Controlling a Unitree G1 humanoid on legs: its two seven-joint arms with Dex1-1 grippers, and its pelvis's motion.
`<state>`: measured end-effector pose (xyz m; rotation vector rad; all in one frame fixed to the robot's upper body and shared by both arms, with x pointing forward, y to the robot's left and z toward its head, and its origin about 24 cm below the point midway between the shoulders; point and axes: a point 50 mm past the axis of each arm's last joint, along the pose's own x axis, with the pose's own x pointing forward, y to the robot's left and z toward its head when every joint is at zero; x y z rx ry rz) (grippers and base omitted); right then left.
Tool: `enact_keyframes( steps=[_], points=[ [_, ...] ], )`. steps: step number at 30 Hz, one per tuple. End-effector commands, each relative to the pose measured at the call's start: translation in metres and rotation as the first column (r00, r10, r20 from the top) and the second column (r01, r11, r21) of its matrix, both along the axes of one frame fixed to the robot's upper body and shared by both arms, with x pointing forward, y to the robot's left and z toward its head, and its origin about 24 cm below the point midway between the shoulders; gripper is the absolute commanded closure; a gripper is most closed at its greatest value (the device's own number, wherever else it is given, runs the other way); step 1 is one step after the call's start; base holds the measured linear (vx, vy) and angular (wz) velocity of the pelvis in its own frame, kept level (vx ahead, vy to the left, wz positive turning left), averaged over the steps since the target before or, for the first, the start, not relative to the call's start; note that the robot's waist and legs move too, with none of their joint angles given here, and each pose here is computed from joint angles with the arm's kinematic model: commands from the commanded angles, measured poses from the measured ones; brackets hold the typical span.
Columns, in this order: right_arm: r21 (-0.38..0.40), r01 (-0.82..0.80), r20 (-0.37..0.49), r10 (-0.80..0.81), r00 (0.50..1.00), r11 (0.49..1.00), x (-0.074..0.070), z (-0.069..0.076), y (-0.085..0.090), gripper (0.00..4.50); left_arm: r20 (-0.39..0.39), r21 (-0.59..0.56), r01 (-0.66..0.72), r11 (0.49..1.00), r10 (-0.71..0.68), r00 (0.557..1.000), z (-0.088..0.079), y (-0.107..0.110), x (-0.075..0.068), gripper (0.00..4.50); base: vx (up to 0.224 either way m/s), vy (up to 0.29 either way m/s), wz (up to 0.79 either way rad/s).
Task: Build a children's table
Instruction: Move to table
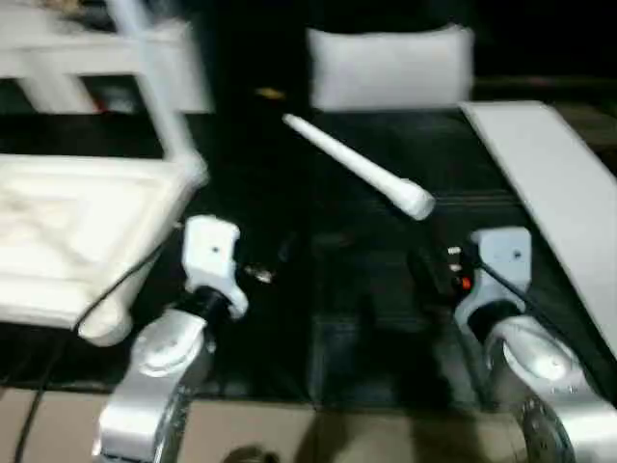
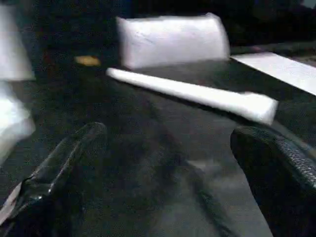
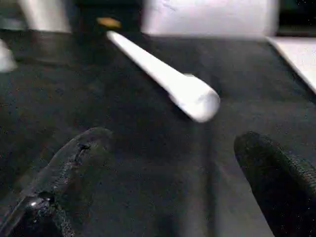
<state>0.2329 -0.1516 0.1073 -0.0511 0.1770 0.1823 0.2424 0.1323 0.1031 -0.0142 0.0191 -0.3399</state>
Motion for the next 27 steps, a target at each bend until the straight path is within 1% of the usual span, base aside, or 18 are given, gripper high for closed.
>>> enact_keyframes(
  steps=[1, 3, 5, 7, 12, 13, 14, 16, 17, 20, 21, 23, 25, 26, 27],
  points=[
    [0.008, -0.063, 0.0, 0.063, 0.998, 0.998, 0.001, 0.0, 0.008, 0.0, -0.01, 0.014, -0.027, 1.0, 0.027, 1.0, -0.001, 0.007, 0.0, 0.06, 0.269, 0.031, 0.05],
    [0.009, -0.07, -0.005, 0.07, 0.998, 0.998, 0.001, 0.0, 0.008, 0.0, -0.012, 0.025, -0.033, 0.999, 0.033, 0.999, -0.001, 0.008, -0.001, 0.06, 0.284, 0.044, 0.02],
    [-0.004, -0.096, -0.006, 0.096, 0.995, 0.995, 0.002, 0.001, 0.01, 0.0, -0.025, 0.027, -0.047, 0.999, 0.048, 0.999, -0.003, 0.009, -0.003, 0.06, 0.358, 0.06, 0.03],
    [-0.016, -0.127, -0.005, 0.127, 0.992, 0.992, 0.003, 0.001, 0.012, 0.0, -0.046, 0.026, -0.055, 0.998, 0.057, 0.997, -0.004, 0.008, -0.005, 0.06, 0.213, 0.044, 0.1],
    [-0.019, -0.15, 0.0, 0.15, 0.989, 0.989, 0.006, 0.005, 0.014, 0.0, -0.056, 0.009, -0.007, 1.0, 0.007, 0.998, -0.004, 0.006, -0.009, 0.06, -0.05, -0.023, 0.12],
    [-0.019, -0.153, 0.007, 0.154, 0.988, 0.988, 0.008, 0.008, 0.014, 0.0, -0.055, -0.032, 0.004, 0.999, -0.006, 0.998, -0.002, 0.006, -0.012, 0.06, 0.028, -0.077, 0.08],
    [-0.019, -0.154, 0.009, 0.154, 0.988, 0.988, 0.008, 0.008, 0.014, 0.0, -0.056, -0.04, 0.007, 0.999, -0.009, 0.998, -0.001, 0.006, -0.013, 0.06, 0.0, -0.091, 0.1],
    [-0.019, -0.152, 0.008, 0.152, 0.988, 0.988, 0.01, 0.009, 0.013, 0.0, -0.062, -0.041, 0.018, 0.999, -0.021, 0.998, 0.0, 0.007, -0.014, 0.06, -0.046, -0.045, 0.08],
    [-0.027, -0.15, -0.001, 0.15, 0.989, 0.988, 0.012, 0.01, 0.013, 0.0, -0.072, -0.031, 0.049, 0.998, -0.051, 0.996, 0.0, 0.007, -0.015, 0.06, -0.06, -0.029, 0.12],
    [-0.05, -0.121, -0.027, 0.12, 0.992, 0.991, 0.024, 0.01, 0.008, 0.0, -0.114, 0.026, 0.138, 0.99, -0.135, 0.984, -0.002, 0.003, -0.017, 0.06, -0.04, -0.018, 0.07],
    [-0.075, -0.088, -0.033, 0.085, 0.996, 0.993, 0.036, 0.012, 0.001, 0.0, -0.142, 0.062, 0.201, 0.978, -0.19, 0.971, -0.003, 0.001, -0.018, 0.06, -0.075, -0.015, 0.04],
    [-0.103, -0.061, -0.043, 0.057, 0.997, 0.993, 0.051, 0.014, -0.007, 0.0, -0.169, 0.08, 0.291, 0.953, -0.275, 0.947, -0.004, -0.003, -0.02, 0.06, -0.088, -0.005, 0.0],
    [-0.162, -0.11, -0.058, 0.102, 0.993, 0.981, 0.073, 0.019, -0.013, 0.0, -0.201, 0.085, 0.377, 0.922, -0.355, 0.913, 0.0, -0.003, -0.021, 0.06, -0.08, 0.0, -0.03],
    [-0.164, -0.115, -0.06, 0.107, 0.992, 0.98, 0.075, 0.019, -0.013, 0.0, -0.203, 0.085, 0.385, 0.919, -0.362, 0.91, 0.0, -0.003, -0.021, 0.06, -0.076, -0.002, -0.02],
    [-0.174, -0.148, -0.079, 0.136, 0.988, 0.973, 0.088, 0.021, -0.016, 0.0, -0.211, 0.078, 0.429, 0.9, -0.405, 0.889, 0.005, -0.003, -0.021, 0.06, -0.066, -0.019, 0.05]
  ],
)
